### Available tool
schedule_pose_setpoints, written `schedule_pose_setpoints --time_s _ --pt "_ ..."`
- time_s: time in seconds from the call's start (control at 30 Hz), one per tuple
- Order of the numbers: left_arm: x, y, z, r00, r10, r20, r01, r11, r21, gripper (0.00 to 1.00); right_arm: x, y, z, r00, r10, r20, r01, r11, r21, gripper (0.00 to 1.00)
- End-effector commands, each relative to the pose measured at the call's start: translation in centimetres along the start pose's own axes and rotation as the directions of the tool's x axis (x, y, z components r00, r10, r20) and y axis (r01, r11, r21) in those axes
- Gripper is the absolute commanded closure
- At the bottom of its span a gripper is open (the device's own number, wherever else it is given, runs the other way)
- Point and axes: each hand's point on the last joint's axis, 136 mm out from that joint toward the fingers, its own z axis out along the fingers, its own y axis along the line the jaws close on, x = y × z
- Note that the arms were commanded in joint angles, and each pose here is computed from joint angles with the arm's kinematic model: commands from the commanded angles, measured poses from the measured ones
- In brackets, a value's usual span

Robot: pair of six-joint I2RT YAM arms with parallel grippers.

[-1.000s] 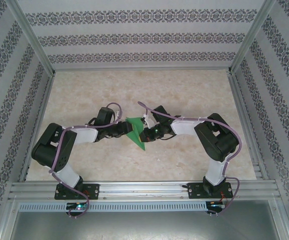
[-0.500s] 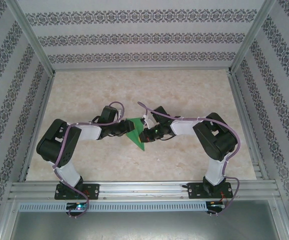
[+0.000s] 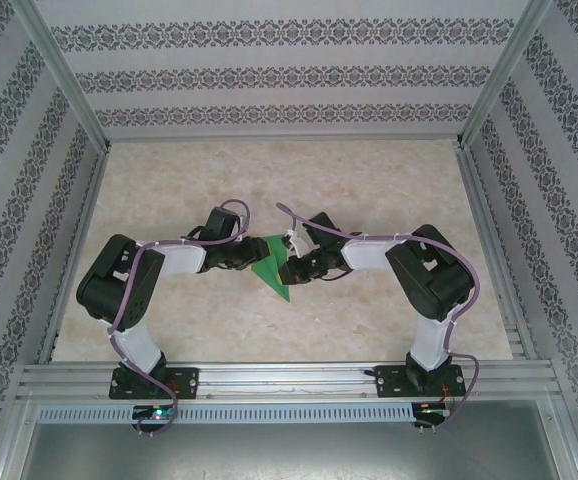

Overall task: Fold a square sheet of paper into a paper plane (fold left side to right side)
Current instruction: Fourth fold the wing at the center of the table.

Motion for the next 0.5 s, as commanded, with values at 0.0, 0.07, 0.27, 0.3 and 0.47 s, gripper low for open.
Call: schedule_pose_setpoints --time_s 0.0,0.07,0.27,0.3,0.47 --pt "1.6 2.4 0.9 0.999 -0.019 -0.045 0.014 0.995 -0.101 0.58 -0.3 0.5 -0.5 1.000 0.005 0.014 -0.005 1.000 -0.031 0.90" --pt "1.6 2.5 0.9 0.999 -0.018 -0.045 0.014 0.995 -0.104 0.58 -0.7 1.1 -1.1 1.000 -0.004 0.030 0.005 0.999 -0.041 0.84" --pt "1.6 2.4 1.1 0.999 -0.018 -0.047 0.013 0.995 -0.104 0.58 -2.2 2.0 -3.0 0.997 0.002 0.082 0.005 0.996 -0.089 0.69" --pt "1.6 2.4 1.0 0.999 -0.018 -0.047 0.013 0.995 -0.104 0.58 -2.4 1.9 -3.2 0.996 0.008 0.089 0.000 0.995 -0.096 0.67" --pt "1.6 2.3 0.9 0.999 -0.014 -0.045 0.009 0.995 -0.103 0.58 -3.6 1.6 -2.9 0.995 0.030 0.093 -0.019 0.992 -0.124 0.63"
